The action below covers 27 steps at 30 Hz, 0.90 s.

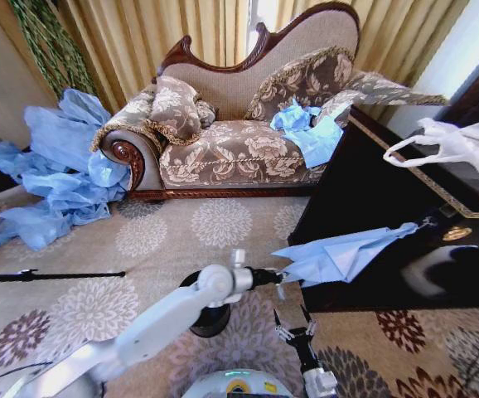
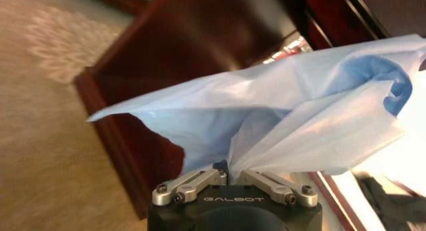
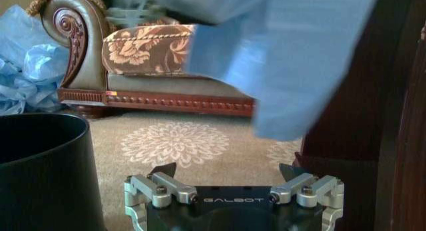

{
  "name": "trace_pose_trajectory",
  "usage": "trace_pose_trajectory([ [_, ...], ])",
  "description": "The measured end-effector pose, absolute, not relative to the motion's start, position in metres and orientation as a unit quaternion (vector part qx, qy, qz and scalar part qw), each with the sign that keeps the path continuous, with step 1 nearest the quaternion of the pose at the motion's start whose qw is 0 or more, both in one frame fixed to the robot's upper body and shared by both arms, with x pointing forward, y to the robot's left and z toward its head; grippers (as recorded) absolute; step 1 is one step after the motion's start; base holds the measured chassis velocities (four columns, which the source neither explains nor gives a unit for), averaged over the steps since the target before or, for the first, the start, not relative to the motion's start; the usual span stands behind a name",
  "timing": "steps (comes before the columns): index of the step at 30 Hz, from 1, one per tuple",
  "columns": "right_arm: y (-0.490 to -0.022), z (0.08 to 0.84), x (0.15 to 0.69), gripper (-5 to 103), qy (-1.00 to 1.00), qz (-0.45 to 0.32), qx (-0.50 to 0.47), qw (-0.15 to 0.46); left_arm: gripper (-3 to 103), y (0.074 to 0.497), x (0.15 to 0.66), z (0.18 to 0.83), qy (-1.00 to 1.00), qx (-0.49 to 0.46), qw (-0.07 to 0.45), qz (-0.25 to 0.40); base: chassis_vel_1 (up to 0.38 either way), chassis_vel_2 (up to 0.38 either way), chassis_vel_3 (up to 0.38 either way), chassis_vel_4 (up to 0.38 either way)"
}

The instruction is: Place a garbage bag over the trash bin.

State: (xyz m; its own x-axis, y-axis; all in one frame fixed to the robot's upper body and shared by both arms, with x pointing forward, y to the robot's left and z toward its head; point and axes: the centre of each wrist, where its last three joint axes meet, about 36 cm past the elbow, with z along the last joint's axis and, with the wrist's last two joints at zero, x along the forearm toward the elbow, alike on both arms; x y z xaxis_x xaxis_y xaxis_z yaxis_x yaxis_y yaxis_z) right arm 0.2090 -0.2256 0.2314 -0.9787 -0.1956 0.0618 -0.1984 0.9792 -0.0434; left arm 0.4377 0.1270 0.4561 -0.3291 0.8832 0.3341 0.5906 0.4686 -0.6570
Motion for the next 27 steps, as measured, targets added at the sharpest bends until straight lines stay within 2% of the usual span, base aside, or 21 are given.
trace_pose_trajectory([
  [18, -0.225, 0.221, 0.207, 100, -0.991, 0.024, 0.123, 0.036, 0, 0.272, 0.397, 0.474, -0.844, -0.363, 0.342, 0.198, 0.000, 0.000, 0.000, 0.000],
  [20, -0.222, 0.221, 0.207, 100, -0.991, 0.023, 0.126, 0.036, 0, 0.278, 0.397, 0.479, -0.849, -0.359, 0.336, 0.192, 0.000, 0.000, 0.000, 0.000],
  [22, -0.218, 0.221, 0.209, 100, -0.991, 0.021, 0.130, 0.034, 0, 0.287, 0.404, 0.498, -0.866, -0.354, 0.308, 0.173, 0.000, 0.000, 0.000, 0.000],
  [27, -0.223, 0.224, 0.207, 100, -0.990, 0.026, 0.135, 0.024, 0, 0.273, 0.419, 0.523, -0.877, -0.364, 0.267, 0.163, 0.000, 0.000, 0.000, 0.000],
])
